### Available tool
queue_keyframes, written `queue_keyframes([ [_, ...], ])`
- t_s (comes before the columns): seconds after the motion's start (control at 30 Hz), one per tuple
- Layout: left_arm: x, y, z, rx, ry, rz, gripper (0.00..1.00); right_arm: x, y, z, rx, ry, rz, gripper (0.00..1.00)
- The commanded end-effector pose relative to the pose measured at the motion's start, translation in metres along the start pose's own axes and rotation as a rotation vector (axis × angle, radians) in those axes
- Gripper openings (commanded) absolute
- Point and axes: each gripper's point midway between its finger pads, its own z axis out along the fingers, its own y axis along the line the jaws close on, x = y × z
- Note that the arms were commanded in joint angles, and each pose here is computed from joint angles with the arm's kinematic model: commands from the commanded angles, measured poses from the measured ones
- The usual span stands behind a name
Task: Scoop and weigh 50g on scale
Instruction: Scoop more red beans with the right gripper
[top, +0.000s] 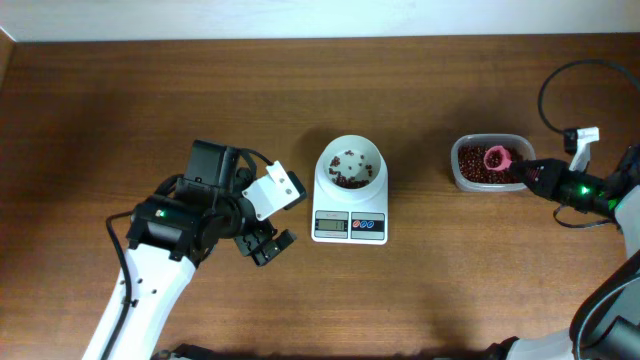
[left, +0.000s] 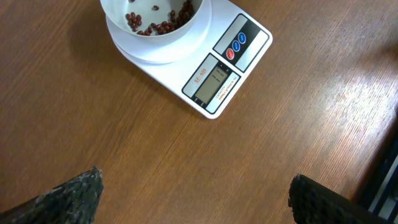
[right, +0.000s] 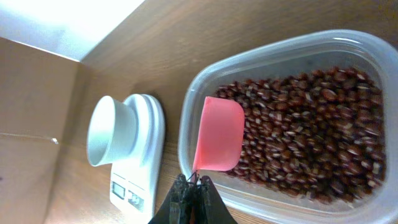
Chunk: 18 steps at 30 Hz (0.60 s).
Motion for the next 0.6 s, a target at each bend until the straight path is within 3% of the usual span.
queue_keyframes([
  [0.0, -0.006, 0.003, -0.008, -0.018, -0.023, 0.013, 0.99, -0.005, 0.016, -0.001, -0.110, -0.029, 0.015, 0.04],
  [0.33, -0.006, 0.003, -0.008, -0.018, -0.023, 0.013, 0.98, -0.014, 0.059, -0.008, -0.359, -0.083, 0.010, 0.04],
  [0.57, -0.006, 0.003, -0.008, -0.018, -0.023, 0.013, 0.99, 0.005, 0.098, 0.027, -0.441, 0.040, -0.040, 0.04],
])
